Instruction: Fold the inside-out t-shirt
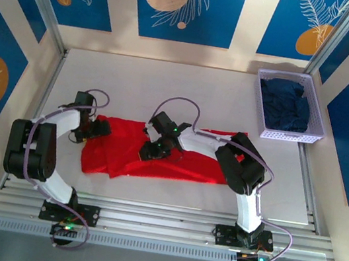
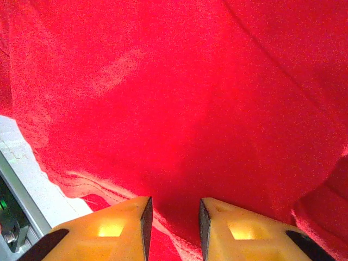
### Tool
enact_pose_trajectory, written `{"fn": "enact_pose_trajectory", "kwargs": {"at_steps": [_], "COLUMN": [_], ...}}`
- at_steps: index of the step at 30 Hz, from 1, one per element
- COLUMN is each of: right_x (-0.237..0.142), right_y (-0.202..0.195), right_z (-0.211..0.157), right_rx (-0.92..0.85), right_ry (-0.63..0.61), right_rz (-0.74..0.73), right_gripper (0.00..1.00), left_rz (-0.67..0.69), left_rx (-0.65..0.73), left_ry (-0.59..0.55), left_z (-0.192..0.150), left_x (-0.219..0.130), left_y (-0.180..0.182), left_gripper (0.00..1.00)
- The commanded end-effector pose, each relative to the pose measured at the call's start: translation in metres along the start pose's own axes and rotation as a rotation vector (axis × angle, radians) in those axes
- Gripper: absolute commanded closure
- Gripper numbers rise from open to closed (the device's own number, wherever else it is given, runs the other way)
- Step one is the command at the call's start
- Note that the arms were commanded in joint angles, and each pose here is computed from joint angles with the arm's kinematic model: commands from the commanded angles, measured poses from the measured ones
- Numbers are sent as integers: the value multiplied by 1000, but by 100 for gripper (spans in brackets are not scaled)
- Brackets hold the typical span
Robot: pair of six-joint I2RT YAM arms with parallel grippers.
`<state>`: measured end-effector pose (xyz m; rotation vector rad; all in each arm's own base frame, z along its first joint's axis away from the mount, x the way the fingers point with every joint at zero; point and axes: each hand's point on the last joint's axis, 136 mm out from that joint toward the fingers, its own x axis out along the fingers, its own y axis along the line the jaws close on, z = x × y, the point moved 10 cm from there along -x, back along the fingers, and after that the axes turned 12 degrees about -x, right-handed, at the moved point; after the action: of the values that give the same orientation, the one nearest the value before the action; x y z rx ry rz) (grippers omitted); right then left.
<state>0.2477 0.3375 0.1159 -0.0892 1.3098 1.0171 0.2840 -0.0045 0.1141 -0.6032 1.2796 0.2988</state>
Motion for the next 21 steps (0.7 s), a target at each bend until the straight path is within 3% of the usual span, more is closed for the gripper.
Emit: {"fn": "enact_pose_trajectory", "kwargs": {"at_steps": [1, 21], "right_x": [1, 10], "right_y": [5, 9], "right_z": [2, 1], "right_rx": [-10, -13], "right_ry": [11, 27], "right_rz": [14, 11], "right_gripper": [69, 70], "left_rz": [-184, -315], "left_rx": [21, 93], "left_ry": [184, 163], "left_z": [-29, -42], "left_x": [26, 11], "left_y": [-11, -24], "left_gripper": [23, 44]}}
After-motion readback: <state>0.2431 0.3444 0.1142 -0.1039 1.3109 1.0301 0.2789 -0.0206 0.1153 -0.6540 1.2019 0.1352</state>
